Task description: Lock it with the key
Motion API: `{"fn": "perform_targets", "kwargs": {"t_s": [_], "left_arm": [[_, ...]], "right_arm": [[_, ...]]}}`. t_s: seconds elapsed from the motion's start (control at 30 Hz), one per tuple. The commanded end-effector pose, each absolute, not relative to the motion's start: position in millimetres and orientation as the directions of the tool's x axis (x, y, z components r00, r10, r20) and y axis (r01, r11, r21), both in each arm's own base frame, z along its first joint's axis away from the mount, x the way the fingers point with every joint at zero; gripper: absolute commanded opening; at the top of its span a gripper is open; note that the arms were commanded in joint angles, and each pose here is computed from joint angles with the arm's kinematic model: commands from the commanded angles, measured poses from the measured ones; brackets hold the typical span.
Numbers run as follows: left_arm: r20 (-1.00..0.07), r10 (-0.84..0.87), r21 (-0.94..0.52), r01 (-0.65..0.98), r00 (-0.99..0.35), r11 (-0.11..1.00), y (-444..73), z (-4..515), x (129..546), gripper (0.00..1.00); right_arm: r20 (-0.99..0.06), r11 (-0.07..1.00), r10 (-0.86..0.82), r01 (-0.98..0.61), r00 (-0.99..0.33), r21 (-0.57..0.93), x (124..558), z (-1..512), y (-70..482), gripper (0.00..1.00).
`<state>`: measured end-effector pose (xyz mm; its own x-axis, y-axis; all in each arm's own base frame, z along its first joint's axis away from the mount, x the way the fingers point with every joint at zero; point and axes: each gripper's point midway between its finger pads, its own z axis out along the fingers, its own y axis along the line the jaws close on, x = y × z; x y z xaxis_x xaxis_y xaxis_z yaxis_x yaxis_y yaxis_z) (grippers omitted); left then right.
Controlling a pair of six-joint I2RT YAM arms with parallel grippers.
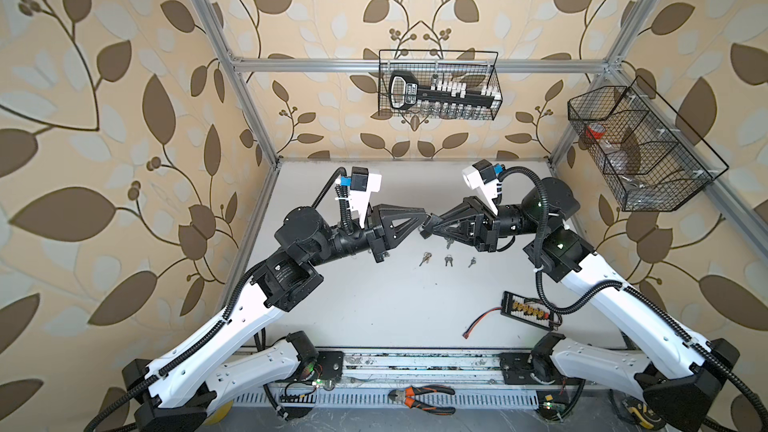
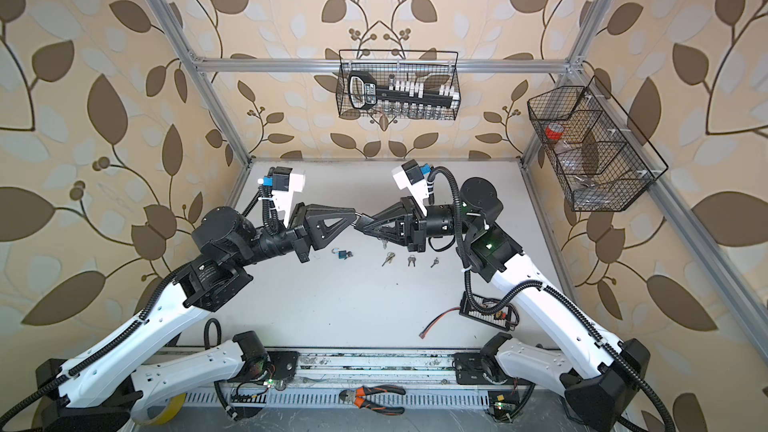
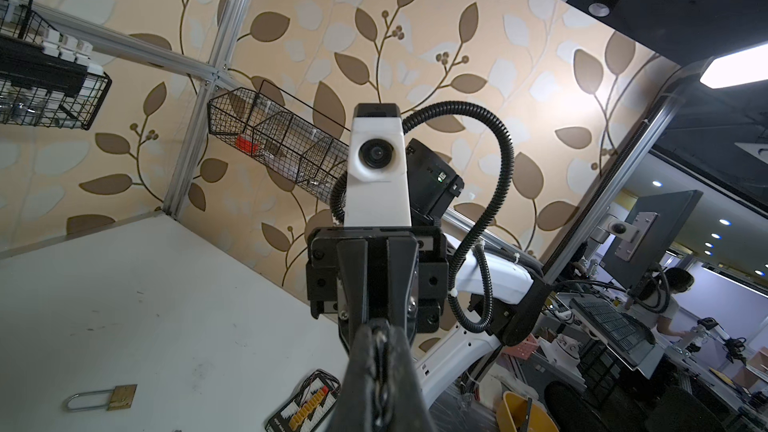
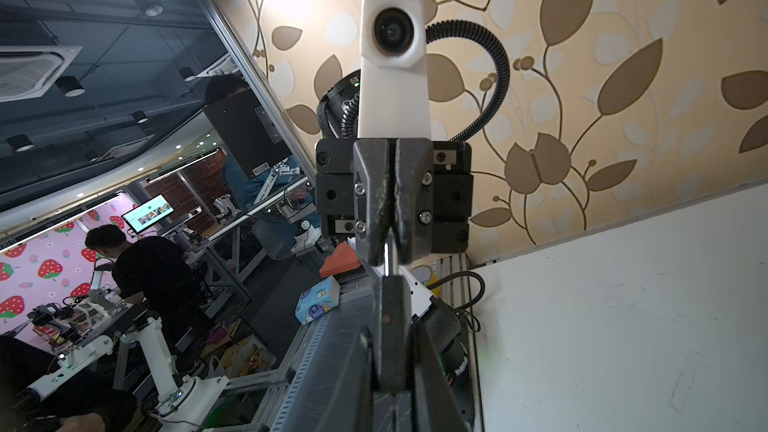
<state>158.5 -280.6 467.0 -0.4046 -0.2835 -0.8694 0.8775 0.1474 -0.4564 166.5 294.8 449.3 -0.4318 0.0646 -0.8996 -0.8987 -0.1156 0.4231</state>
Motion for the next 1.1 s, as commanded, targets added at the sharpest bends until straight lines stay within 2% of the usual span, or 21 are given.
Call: {"fn": "perform_targets", "kwargs": {"t_s": [0.0, 0.03, 0.23, 0.33, 0.4, 0.53, 0.67, 0.83, 1.07], "left_arm": [[-0.825, -0.046, -0.558, 0.799, -0.563, 0.224, -306, 382, 156, 0.0], [-0.836, -0.068, -0.543, 0.8, -0.545, 0.256, -299, 388, 159, 0.0], [-0.873, -0.146, -0.485, 0.789, -0.466, 0.378, -269, 422, 167, 0.0], [-0.872, -0.143, -0.478, 0.752, -0.468, 0.454, -260, 420, 176, 0.0], [-0.87, -0.145, -0.475, 0.722, -0.471, 0.503, -255, 416, 183, 0.0], [-0.867, -0.168, -0.475, 0.672, -0.47, 0.568, -245, 413, 193, 0.0], [-0.862, -0.189, -0.478, 0.633, -0.47, 0.608, -238, 412, 200, 0.0], [-0.841, -0.232, -0.513, 0.588, -0.488, 0.625, -234, 409, 205, 0.0], [-0.801, -0.308, -0.578, 0.529, -0.513, 0.621, -230, 405, 211, 0.0]], "right_arm": [[-0.943, -0.037, 0.182, -0.96, -0.279, 0.277, 174, 484, 294, 0.0], [-0.95, -0.004, 0.17, -0.964, -0.263, 0.267, 176, 478, 293, 0.0], [-0.978, 0.231, 0.095, -0.952, -0.184, 0.201, 192, 432, 276, 0.46], [-0.987, 0.357, 0.07, -0.92, -0.146, 0.161, 202, 414, 262, 0.6], [-0.991, 0.451, 0.066, -0.882, -0.12, 0.137, 211, 404, 250, 0.65], [-0.994, 0.609, 0.044, -0.786, -0.102, 0.108, 232, 381, 229, 0.69], [-0.994, 0.686, 0.043, -0.72, -0.101, 0.103, 245, 364, 218, 0.73], [-0.995, 0.682, 0.056, -0.725, -0.078, 0.095, 244, 349, 218, 0.77], [-0.995, 0.583, 0.081, -0.806, -0.065, 0.1, 230, 337, 237, 0.74]]}}
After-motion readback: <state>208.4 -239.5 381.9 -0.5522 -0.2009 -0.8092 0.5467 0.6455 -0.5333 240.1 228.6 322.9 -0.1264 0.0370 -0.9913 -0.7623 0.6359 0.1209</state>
